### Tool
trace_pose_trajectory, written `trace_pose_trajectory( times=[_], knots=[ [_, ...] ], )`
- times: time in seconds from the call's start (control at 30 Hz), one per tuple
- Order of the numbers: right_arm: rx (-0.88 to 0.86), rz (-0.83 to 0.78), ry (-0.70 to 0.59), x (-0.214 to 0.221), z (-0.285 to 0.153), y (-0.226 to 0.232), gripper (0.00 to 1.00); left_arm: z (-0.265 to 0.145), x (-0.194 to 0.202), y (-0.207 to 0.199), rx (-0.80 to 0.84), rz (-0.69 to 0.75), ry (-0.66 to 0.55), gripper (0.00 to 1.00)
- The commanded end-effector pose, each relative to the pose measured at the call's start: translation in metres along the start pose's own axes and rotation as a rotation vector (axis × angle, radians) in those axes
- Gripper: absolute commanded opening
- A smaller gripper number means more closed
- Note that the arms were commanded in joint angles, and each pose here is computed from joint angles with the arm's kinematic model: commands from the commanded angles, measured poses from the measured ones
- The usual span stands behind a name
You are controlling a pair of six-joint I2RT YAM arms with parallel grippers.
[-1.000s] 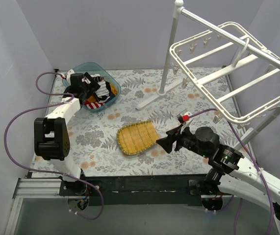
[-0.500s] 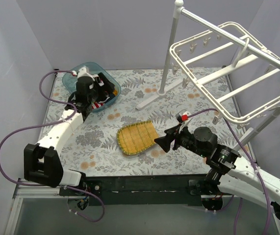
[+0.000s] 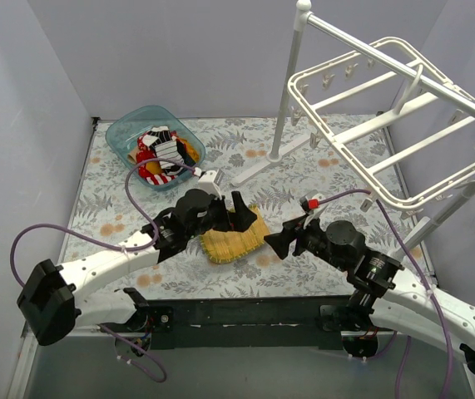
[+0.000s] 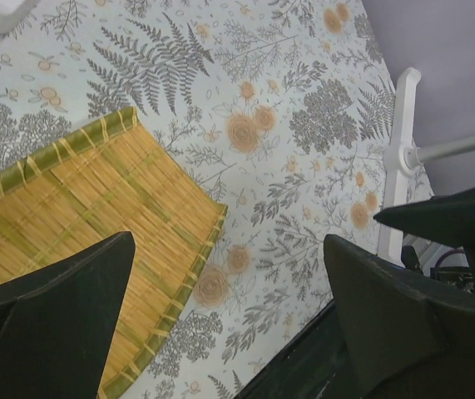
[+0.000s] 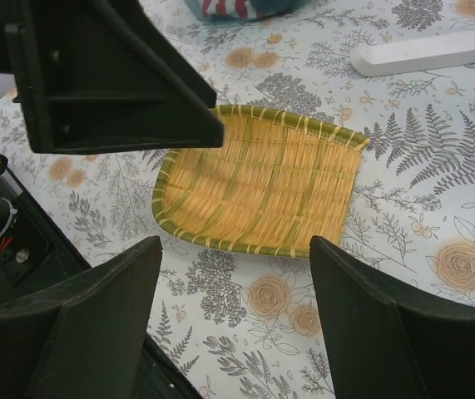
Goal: Remove the socks clipped to the hanger
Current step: Reset both arms
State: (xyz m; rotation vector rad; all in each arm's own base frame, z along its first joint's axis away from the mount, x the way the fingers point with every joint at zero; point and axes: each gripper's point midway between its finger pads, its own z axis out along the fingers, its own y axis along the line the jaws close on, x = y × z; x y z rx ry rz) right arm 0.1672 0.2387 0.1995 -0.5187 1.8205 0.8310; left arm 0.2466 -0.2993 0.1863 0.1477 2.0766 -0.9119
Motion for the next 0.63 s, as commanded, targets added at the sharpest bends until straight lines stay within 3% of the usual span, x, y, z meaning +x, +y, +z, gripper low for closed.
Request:
trace_pose_trajectory(
  times=[0.0,0.23,0.6],
  knots=[
    [0.019,0.015,-0.099,-0.022,-0.004,-0.002,0.80,-0.023,-0.016,-0.019,0.099,-0.056,-0.086,0.98],
    [0.027,0.002,-0.121,-0.026,-0.006,-0.004,0.80,-0.029,-0.004,0.000,0.001,-0.086,-0.041,0.98],
    [0.016,-0.008,-0.116,-0.027,-0.003,-0.001,0.81,-0.040,-0.022,-0.019,0.088,-0.038,-0.091,0.98]
  ],
)
